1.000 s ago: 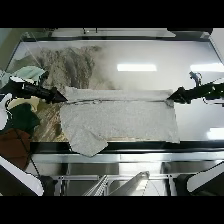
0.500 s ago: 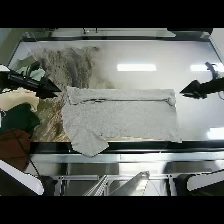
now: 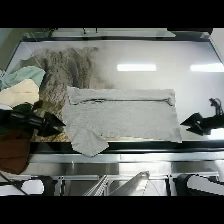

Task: Fold the shirts.

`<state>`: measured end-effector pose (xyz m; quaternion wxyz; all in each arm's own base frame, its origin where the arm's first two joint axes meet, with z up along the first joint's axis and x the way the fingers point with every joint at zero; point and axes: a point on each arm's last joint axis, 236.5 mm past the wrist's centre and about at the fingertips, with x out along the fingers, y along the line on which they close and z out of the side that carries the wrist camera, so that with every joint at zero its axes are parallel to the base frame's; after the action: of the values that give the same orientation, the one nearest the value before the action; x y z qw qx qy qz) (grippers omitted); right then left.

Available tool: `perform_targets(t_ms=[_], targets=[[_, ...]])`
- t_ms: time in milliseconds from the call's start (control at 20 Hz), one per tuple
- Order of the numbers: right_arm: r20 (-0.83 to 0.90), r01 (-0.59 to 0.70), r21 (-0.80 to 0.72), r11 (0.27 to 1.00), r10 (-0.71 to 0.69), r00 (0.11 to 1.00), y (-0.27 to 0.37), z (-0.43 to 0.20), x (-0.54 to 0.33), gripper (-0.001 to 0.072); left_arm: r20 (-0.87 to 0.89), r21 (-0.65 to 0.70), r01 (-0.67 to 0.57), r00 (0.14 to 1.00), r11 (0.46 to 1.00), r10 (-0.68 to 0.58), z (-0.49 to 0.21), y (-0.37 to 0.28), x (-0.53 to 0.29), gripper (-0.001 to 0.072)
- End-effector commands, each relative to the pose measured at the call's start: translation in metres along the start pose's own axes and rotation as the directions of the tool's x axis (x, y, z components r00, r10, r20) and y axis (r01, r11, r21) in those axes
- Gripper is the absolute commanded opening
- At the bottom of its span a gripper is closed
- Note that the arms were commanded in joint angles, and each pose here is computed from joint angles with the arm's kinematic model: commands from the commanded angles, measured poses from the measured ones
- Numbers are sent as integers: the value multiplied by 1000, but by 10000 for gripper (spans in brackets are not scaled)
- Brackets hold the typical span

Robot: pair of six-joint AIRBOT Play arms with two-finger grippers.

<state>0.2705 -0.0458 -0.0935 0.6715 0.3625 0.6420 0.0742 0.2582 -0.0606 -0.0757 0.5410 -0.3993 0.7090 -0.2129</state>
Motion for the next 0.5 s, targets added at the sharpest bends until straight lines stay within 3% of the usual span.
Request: perform_targets(t_ms=[0,50,150,300,450], targets=[[14,-44,30,999,44,999,-6,-19,45,514,-28,-80,-35,999,996,33,-35,28,30,538],[6,-63,28,998,62,998,-2,-17,55,513,-24,-87,-39,999,995,37,-36,31,32,538],[-6,-138,10,990,138,990,15,-13,67,361,-4,-102,-50,999,994,50,-35,37,38,538],[-17,-191,-13,981,191,981,34,-13,72,358,53,-62,5,999,998,-2,-24,28,43,538],[-30,-198,-14,980,198,980,35,-16,71,358,80,-26,-29,996,999,31,-13,24,53,538]])
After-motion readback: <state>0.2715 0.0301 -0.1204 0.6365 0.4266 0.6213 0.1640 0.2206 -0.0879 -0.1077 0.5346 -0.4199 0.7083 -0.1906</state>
